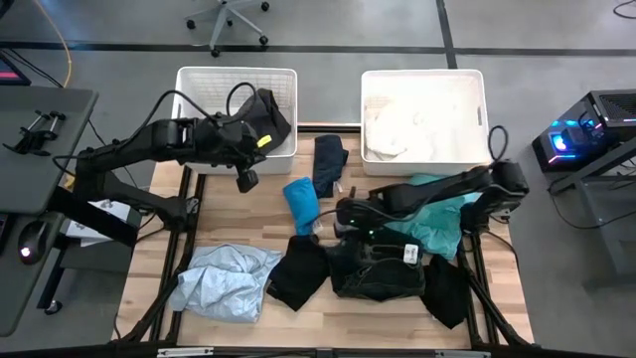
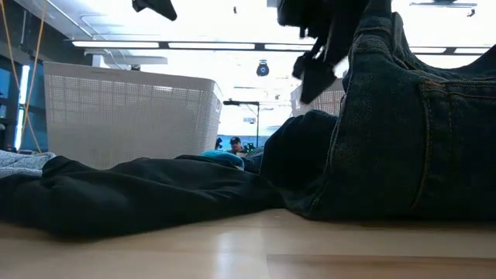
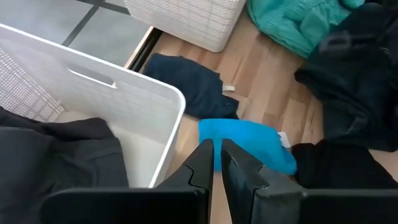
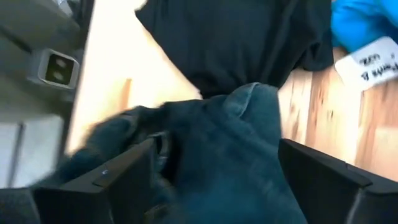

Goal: Sort clothes
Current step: Put the dark blue pants into the left white laundry organizer

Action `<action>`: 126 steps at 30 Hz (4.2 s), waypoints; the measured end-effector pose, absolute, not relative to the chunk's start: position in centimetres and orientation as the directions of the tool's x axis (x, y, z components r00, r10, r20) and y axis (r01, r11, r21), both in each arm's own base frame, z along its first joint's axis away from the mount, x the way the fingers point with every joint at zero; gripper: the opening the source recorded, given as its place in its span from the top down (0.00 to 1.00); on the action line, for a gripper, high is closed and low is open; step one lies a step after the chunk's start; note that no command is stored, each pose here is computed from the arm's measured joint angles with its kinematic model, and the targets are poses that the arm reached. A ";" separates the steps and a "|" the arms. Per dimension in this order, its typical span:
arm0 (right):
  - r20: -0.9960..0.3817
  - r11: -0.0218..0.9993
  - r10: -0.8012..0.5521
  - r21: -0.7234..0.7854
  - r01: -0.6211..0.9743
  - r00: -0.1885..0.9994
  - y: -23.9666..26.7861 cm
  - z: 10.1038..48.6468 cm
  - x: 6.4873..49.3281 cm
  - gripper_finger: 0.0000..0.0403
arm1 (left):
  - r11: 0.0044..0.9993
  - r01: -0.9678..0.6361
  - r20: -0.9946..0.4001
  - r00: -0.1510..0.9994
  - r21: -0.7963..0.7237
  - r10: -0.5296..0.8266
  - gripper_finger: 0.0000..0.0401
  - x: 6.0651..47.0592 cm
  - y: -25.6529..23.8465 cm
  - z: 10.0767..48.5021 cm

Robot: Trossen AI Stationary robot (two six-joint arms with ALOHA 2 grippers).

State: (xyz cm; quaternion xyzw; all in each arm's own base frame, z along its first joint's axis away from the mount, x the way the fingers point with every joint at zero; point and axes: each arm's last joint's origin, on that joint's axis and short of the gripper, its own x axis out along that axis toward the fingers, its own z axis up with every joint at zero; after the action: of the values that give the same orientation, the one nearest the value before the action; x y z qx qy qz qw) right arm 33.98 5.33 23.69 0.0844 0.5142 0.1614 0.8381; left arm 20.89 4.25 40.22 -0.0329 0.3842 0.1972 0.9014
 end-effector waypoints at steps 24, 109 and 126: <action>-0.972 0.949 0.220 0.195 -0.248 0.079 5.7 14.8 35.0 0.90 | 0.922 -0.381 -0.706 0.633 0.072 0.317 0.95 21.0 3.7 40.2; -0.248 0.937 -0.156 0.271 0.222 0.956 0.0 42.6 17.7 0.56 | 0.905 -0.410 -0.019 0.910 0.114 0.414 0.99 24.3 7.1 54.4; -0.272 0.933 -0.164 0.270 0.239 0.948 0.0 42.3 18.0 0.56 | 0.508 -0.734 -0.563 0.208 0.451 0.800 0.99 15.9 17.5 48.6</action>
State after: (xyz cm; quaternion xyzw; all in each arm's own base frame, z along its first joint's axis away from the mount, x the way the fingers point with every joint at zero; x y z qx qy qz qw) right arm 18.05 0.02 42.27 0.1515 0.1232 -0.1032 0.9753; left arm 15.86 17.49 48.58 0.0425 0.3896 0.4941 0.7761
